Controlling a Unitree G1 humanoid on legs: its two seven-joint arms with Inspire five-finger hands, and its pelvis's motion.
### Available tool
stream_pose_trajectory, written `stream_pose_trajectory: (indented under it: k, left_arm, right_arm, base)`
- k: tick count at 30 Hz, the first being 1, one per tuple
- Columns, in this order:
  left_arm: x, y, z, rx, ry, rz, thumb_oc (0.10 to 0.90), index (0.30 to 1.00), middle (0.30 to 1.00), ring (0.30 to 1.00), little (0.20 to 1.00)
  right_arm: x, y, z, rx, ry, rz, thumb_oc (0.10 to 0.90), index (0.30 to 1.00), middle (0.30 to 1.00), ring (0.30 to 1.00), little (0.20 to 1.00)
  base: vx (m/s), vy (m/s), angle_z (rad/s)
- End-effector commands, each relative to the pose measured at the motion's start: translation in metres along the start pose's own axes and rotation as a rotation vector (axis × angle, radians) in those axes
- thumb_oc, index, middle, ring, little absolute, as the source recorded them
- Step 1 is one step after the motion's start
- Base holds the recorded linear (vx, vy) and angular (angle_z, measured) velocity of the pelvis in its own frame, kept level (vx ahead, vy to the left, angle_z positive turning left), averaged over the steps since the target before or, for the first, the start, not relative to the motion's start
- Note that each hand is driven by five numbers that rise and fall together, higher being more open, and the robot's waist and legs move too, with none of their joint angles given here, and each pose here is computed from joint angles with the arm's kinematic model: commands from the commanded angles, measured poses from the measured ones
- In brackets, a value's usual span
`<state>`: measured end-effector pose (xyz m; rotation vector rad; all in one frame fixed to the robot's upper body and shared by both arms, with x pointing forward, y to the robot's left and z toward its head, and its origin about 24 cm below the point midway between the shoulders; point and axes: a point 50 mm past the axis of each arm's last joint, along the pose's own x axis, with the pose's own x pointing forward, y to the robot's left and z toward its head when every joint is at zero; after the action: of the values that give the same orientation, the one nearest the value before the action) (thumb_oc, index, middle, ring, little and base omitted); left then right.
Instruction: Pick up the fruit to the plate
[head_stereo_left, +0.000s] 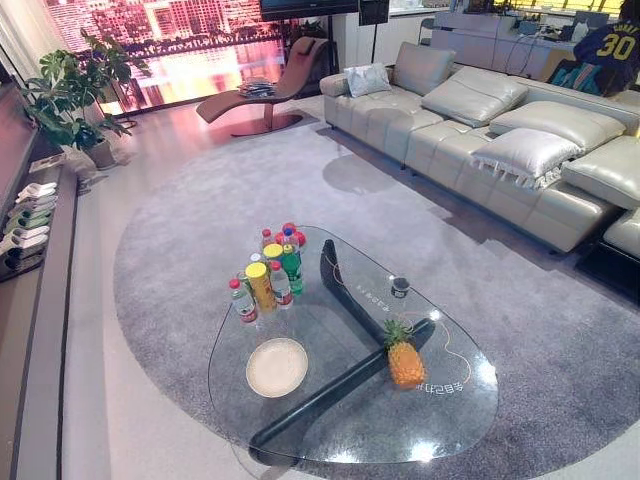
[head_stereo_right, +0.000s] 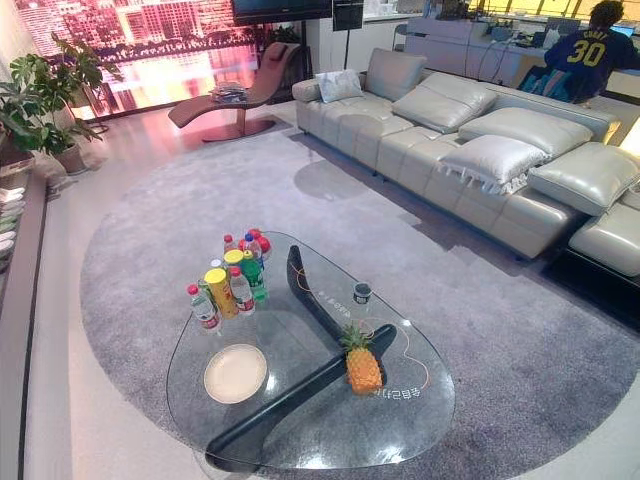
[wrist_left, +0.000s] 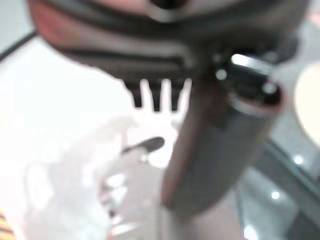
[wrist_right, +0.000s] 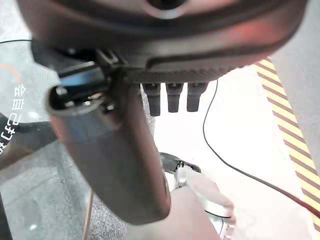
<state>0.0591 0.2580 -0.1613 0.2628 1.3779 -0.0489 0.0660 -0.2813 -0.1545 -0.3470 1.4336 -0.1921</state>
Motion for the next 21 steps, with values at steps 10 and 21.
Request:
stream_pose_trajectory:
  k: [10, 21]
  left_arm:
    - [0.002, 0.0007, 0.0351, -0.029, -0.093, -0.018, 0.8, 0.9, 0.9, 0.9, 0.9]
    - [0.0019, 0.0012, 0.0328, -0.028, -0.084, -0.022, 0.8, 0.9, 0.9, 0.9, 0.9]
  right_arm:
    - [-0.0007, -0.0025, 0.0222, 0.009, -0.03, -0.035, 0.8, 0.9, 0.9, 0.9, 0.9]
    - [-0.0007, -0.0016, 0.0216, 0.009, -0.03, -0.033, 0.8, 0.9, 0.9, 0.9, 0.9]
  base:
    - [-0.01, -0.003, -0.01]
    - [0.0, 0.0, 0.0]
